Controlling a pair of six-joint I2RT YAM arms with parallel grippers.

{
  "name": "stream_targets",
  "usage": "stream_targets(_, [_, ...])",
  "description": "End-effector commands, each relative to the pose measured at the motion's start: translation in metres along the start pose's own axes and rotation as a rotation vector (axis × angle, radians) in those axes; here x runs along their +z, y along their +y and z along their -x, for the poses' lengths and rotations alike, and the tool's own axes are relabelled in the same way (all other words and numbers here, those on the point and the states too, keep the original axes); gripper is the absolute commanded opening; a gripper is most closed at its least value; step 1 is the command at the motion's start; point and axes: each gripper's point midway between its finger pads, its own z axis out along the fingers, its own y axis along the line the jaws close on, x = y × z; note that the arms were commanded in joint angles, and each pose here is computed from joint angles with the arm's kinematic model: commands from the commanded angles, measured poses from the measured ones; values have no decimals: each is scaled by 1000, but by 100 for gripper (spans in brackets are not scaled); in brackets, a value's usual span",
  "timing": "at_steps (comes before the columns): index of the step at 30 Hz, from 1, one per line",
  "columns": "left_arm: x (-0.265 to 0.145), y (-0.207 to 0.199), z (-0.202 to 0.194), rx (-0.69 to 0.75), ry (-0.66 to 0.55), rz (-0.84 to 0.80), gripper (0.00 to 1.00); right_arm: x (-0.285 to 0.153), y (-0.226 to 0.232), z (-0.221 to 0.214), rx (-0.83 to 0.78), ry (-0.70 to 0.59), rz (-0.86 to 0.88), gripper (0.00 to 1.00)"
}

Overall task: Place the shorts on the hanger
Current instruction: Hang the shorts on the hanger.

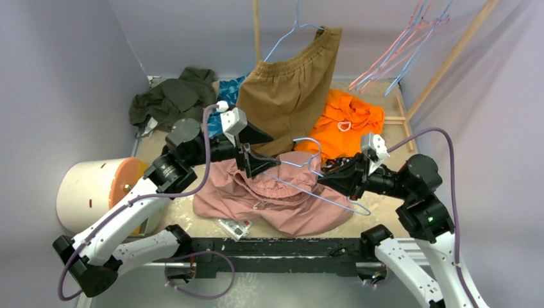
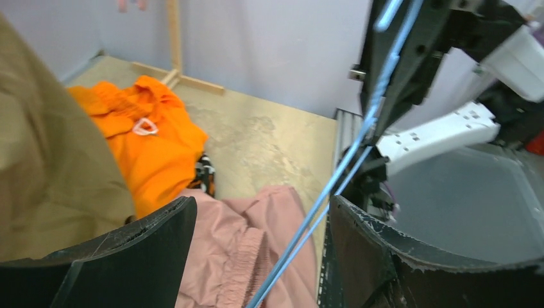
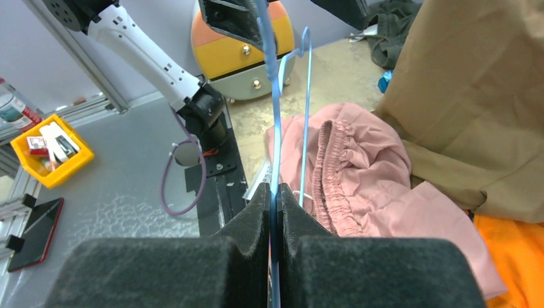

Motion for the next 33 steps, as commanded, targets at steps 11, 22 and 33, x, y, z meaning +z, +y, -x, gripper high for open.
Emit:
stream_targets(11, [15,-63,0,29,13,-356,70,10,7,0,-11,-18,109,0])
stream_targets(22, [17,-65,-21,23,46,-382,30,13,0,-5,14,-21,100,0])
stream_targets(33, [22,-40,-36,17,14,-239,0,18,-11,-7,57,11,58,6])
